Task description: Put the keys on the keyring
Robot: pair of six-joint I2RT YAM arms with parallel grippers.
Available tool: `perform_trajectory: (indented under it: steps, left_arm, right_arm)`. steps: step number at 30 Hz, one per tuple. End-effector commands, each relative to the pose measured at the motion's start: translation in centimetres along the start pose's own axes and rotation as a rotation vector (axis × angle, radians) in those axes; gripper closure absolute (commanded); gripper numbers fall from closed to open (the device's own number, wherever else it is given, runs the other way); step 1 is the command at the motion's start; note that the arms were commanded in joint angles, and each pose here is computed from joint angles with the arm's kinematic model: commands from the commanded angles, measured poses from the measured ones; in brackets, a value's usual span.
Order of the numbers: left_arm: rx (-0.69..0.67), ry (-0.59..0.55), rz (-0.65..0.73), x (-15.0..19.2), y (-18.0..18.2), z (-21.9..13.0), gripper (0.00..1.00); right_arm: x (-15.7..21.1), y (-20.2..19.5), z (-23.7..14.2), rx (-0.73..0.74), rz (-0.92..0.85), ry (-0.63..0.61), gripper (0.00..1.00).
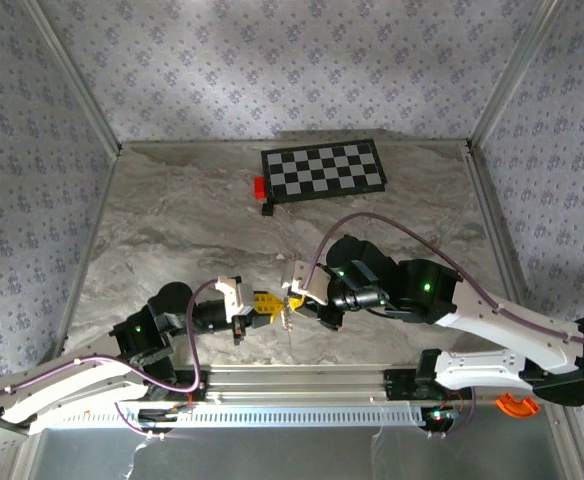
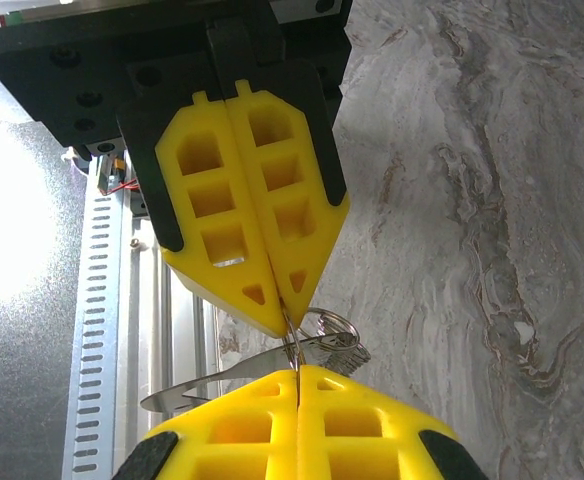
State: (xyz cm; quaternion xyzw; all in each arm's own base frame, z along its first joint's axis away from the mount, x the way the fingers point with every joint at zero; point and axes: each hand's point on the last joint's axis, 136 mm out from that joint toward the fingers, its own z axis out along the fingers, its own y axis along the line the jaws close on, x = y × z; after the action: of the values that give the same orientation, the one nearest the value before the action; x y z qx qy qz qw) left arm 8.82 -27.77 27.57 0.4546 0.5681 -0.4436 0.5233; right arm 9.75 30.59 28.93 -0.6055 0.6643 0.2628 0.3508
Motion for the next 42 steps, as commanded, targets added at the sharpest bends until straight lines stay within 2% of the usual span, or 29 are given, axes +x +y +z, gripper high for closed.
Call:
perform_trajectory:
  steps: [1,7,21,23,42]
  left_arm:
    - [0.013,-0.071,0.02,-2.0,-0.4,-0.4,1.0]
    - [0.012,-0.071,0.02,-2.0,-0.4,-0.5,1.0]
    - [0.011,-0.066,0.015,-1.8,-0.4,-0.4,1.0]
    - [0.011,-0.068,0.016,-1.9,-0.4,-0.4,1.0]
    - [0.013,-0.068,0.014,-2.0,-0.4,-0.5,1.0]
  right_arm:
    - [-0.2,-0.4,0.0,0.016,0.001,-0.008,1.0]
    - [0.7,-0.3,-0.2,0.031,-0.004,0.02,1.0]
    - [-0.1,-0.1,-1.1,0.031,0.004,-0.037,1.0]
    - [1.1,0.0,-0.3,0.026,0.008,-0.004,1.0]
    - [0.5,0.0,0.2,0.015,-0.001,-0.017,1.0]
